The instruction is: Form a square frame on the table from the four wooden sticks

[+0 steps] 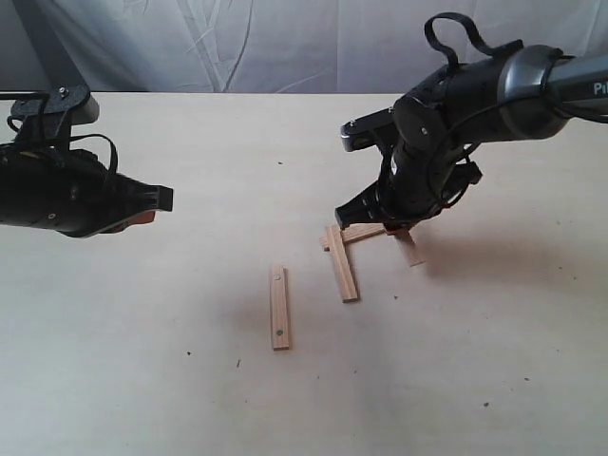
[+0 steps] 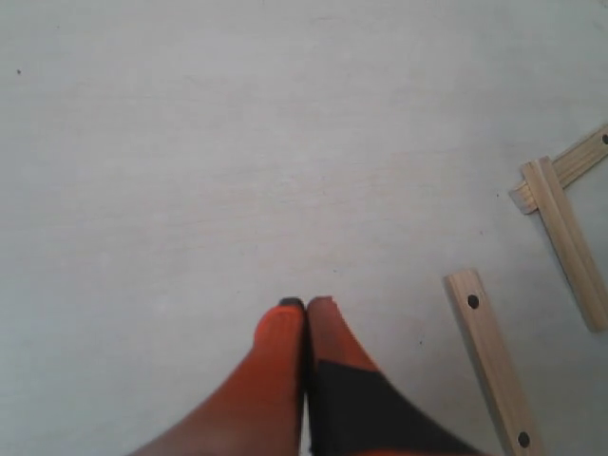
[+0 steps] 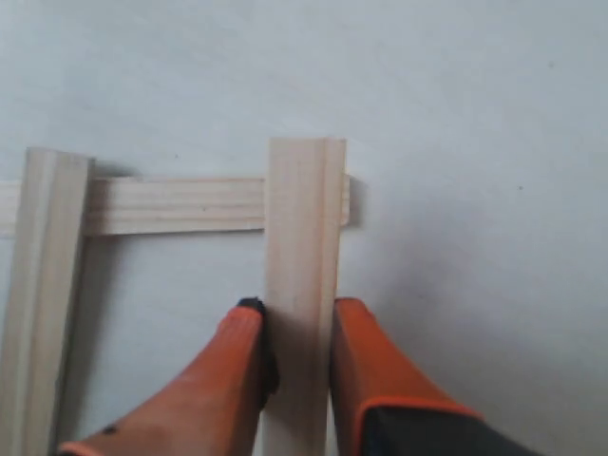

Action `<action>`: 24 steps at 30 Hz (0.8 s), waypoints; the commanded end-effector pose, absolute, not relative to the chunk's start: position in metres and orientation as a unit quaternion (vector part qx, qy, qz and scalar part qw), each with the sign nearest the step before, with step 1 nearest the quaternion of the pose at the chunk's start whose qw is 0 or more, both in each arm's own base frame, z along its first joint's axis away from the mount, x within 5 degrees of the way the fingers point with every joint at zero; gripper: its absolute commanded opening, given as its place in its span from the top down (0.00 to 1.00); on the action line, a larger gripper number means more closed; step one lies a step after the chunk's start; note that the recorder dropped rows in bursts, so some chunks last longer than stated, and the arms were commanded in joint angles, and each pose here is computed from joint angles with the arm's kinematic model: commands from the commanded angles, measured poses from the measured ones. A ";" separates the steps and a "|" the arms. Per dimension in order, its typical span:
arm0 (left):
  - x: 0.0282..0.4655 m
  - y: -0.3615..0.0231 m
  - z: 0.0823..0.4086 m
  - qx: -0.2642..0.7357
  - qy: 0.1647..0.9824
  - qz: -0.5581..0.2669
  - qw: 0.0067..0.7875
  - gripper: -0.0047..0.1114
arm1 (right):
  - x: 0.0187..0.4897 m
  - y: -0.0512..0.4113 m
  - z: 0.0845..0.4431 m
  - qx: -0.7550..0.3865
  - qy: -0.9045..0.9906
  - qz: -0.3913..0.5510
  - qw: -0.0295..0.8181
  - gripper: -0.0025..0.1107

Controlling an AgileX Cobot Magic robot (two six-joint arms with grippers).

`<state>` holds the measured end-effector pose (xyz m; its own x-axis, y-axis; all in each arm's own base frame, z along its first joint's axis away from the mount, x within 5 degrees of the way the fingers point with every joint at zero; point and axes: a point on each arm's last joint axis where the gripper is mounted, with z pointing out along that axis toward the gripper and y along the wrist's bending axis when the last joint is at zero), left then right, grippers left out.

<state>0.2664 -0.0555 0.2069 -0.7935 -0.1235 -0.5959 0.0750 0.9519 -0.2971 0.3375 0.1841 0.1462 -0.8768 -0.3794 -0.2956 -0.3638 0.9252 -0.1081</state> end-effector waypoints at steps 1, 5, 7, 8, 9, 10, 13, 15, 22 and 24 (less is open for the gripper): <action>0.265 -0.056 0.208 -0.013 0.933 -0.154 0.326 0.96 | 0.342 0.183 0.135 -0.197 0.968 -0.032 0.153 0.98; 0.265 -0.056 0.208 -0.013 0.933 -0.154 0.326 0.96 | 0.343 0.183 0.126 -0.204 0.968 -0.040 0.144 0.98; 0.265 -0.056 0.208 -0.013 0.933 -0.154 0.326 0.96 | 0.343 0.183 0.126 -0.206 0.966 -0.039 0.150 0.98; 0.265 -0.056 0.208 -0.013 0.933 -0.154 0.326 0.96 | 0.344 0.184 0.126 -0.206 0.966 -0.037 0.153 0.98; 0.265 -0.056 0.208 -0.013 0.933 -0.154 0.326 0.96 | 0.344 0.184 0.126 -0.206 0.965 -0.035 0.157 0.98; 0.265 -0.056 0.208 -0.013 0.933 -0.154 0.326 0.96 | 0.345 0.185 0.126 -0.206 0.965 -0.032 0.159 0.98; 0.265 -0.056 0.208 -0.013 0.933 -0.154 0.326 0.96 | 0.346 0.185 0.124 -0.208 0.964 -0.031 0.162 0.98; 0.265 -0.055 0.209 -0.014 0.932 -0.153 0.328 0.96 | 0.346 0.185 0.121 -0.212 0.964 -0.038 0.157 0.98; 0.266 -0.055 0.209 -0.014 0.932 -0.153 0.329 0.96 | 0.346 0.183 0.113 -0.218 0.964 -0.047 0.146 0.98; 0.266 -0.055 0.209 -0.014 0.932 -0.153 0.329 0.96 | 0.346 0.184 0.118 -0.217 0.963 -0.045 0.151 0.98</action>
<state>0.2668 -0.0552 0.2071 -0.7903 -0.1249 -0.5999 0.0734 0.9526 -0.2951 0.3436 0.1855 0.1143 -0.8635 -0.4298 -0.2639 -0.4048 0.9027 -0.1458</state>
